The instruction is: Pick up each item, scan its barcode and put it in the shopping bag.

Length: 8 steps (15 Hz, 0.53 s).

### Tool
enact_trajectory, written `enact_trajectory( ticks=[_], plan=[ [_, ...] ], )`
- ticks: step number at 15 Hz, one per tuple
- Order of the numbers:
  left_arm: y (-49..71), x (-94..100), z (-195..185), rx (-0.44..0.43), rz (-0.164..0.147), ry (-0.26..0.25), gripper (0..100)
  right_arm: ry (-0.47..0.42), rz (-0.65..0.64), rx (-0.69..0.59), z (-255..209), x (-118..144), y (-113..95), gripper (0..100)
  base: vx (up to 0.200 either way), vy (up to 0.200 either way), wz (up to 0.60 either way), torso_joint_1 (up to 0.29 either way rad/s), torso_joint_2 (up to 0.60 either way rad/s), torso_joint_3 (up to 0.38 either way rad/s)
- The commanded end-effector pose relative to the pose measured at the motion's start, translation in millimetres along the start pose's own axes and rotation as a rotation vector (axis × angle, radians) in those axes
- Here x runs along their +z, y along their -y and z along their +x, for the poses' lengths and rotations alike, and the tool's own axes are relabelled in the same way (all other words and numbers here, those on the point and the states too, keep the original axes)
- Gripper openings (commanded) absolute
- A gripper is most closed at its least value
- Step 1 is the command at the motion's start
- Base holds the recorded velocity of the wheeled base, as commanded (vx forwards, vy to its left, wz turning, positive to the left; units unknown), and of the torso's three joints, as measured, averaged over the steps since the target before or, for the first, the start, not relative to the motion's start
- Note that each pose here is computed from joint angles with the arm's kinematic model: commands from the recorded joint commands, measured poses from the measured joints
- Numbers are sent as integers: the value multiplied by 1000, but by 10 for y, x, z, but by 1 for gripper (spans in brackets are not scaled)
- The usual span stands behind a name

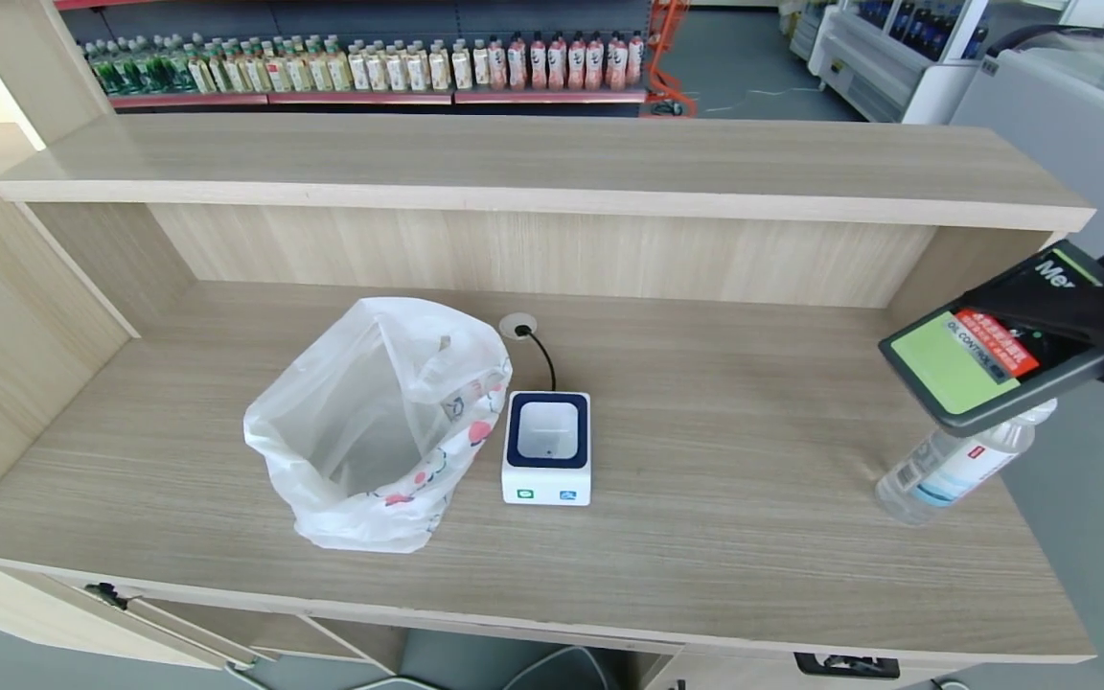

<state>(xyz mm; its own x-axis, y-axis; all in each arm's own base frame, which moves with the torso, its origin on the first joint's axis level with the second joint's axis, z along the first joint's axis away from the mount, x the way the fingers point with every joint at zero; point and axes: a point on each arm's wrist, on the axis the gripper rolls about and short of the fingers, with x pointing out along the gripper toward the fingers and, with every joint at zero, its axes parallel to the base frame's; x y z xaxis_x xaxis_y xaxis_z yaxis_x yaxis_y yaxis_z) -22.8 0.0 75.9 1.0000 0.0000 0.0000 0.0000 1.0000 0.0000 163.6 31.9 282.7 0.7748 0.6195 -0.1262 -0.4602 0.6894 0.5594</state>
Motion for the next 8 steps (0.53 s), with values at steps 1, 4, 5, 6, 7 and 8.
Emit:
enact_trajectory(
  ticks=[1, 4, 5, 6, 7, 8],
  plan=[
    [0, -3, 1, 0, 0, -2, 100, -44, 29, -30, 169, -14, 126, 0, 0, 200, 0, 2, 7, 2],
    [0, 1, 0, 0, 0, 0, 100, -72, 14, -74, 353, -28, 214, 0, 0, 200, 0, 2, 1, 5],
    [0, 1, 0, 0, 0, 0, 100, -74, 4, -102, 417, -25, 249, 0, 0, 200, 0, -2, 2, -7],
    [0, -4, 0, 0, 0, 0, 100, -85, 4, -109, 526, -5, 269, 0, 0, 200, 0, 7, 2, 2],
    [0, -3, 1, 0, 0, -2, 100, -85, 7, -101, 581, 34, 262, 0, 0, 200, 0, 7, 2, 2],
    [0, 1, 0, 0, 0, 0, 100, -95, 16, -99, 656, 51, 294, 0, 0, 200, 0, 2, 2, 2]
  ],
)
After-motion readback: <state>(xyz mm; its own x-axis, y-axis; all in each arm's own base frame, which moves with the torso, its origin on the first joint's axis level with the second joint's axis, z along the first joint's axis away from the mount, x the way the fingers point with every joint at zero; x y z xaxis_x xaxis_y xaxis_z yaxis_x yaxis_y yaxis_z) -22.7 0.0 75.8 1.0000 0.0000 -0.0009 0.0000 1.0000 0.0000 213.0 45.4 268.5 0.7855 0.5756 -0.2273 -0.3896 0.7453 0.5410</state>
